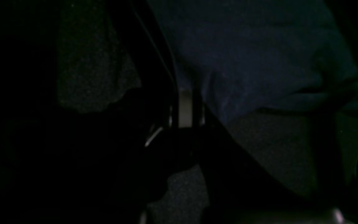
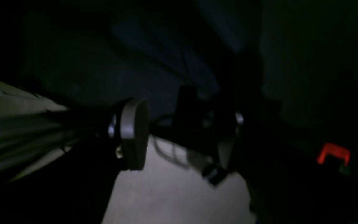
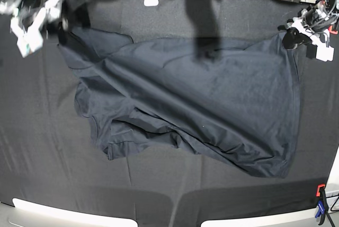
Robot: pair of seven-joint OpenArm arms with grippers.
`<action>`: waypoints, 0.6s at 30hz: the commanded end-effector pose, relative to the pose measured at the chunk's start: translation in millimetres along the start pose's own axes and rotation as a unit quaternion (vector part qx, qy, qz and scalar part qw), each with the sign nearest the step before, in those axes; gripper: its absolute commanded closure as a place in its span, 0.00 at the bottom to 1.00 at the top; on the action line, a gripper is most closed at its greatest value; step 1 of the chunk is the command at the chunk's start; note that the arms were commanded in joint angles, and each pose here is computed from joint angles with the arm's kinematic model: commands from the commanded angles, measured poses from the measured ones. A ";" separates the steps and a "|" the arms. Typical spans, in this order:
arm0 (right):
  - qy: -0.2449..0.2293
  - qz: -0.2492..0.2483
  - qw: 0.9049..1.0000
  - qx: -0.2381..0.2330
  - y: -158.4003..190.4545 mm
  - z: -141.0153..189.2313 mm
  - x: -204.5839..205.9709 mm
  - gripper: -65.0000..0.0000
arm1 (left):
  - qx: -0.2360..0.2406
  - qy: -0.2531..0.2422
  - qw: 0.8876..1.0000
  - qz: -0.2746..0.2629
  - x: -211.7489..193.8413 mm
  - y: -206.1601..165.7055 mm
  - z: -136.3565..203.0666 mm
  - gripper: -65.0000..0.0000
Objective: Layout the t-shirt on the table in an organized manner, then fold the t-shirt properly
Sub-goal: 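Hold the shirt's edge raised with both grippers, keeping it taut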
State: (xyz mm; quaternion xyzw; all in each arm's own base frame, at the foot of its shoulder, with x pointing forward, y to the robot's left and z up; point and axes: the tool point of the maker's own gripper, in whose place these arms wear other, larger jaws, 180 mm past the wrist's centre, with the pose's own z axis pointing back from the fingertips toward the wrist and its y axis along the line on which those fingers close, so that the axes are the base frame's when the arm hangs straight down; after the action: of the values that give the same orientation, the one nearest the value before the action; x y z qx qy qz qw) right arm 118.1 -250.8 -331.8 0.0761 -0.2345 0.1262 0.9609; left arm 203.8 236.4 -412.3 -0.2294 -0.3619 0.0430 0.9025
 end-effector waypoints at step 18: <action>-0.063 -0.025 0.997 -0.020 -40.8 -30.6 26.9 0.50 | -0.005 -0.022 1.000 -0.008 14.0 -0.5 4.0 1.00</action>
State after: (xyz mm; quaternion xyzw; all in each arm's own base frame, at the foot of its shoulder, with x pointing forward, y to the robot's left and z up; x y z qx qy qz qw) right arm 160.3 -279.5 -358.2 0.0676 -0.2779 0.0794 0.9549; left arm 203.8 236.4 -412.3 -0.2294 -0.3619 0.0430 0.9025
